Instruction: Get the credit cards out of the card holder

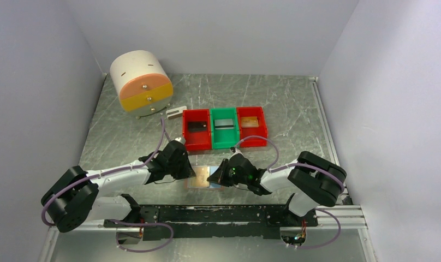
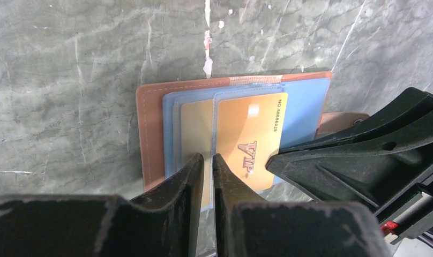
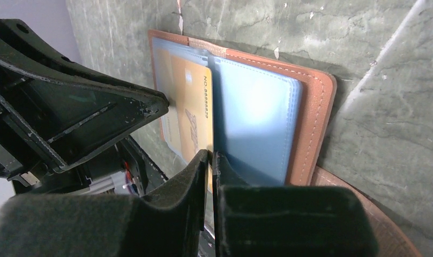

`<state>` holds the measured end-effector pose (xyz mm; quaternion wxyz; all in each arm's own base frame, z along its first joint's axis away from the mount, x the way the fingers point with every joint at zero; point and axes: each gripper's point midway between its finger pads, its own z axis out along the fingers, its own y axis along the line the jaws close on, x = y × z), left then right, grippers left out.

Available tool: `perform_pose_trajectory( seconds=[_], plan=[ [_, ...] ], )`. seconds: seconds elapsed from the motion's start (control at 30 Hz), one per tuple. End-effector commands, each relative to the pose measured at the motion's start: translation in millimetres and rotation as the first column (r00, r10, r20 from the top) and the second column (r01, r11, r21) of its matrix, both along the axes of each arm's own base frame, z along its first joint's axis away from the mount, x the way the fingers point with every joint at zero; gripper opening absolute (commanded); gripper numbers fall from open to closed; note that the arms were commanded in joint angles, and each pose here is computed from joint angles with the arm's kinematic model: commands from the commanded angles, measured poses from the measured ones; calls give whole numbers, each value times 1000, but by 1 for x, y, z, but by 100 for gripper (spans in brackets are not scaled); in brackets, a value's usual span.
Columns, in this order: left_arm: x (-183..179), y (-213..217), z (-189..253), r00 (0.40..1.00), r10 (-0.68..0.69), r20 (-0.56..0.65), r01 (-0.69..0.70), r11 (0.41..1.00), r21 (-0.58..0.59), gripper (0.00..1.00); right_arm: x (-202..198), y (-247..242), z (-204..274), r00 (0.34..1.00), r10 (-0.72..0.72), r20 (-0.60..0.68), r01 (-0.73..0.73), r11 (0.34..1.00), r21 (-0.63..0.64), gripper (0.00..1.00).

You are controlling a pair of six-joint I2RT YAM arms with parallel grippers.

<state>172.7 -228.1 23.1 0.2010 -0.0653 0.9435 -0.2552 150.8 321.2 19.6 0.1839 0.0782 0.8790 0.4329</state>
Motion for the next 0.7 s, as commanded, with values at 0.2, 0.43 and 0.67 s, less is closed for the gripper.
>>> perform_pose_trajectory(
  seconds=[0.2,0.43,0.67],
  plan=[
    [3,-3,24,996,-16,87,19,999,-32,24,2,-3,-18,1000,1,-25,-2,999,-47,11],
    [4,-26,41,988,-82,131,100,986,-133,28,5,-13,-20,999,-40,-19,38,996,-82,13],
    [-2,-14,5,997,-73,15,73,997,-6,23,5,-16,-20,999,-46,-16,44,995,-89,13]
  ],
)
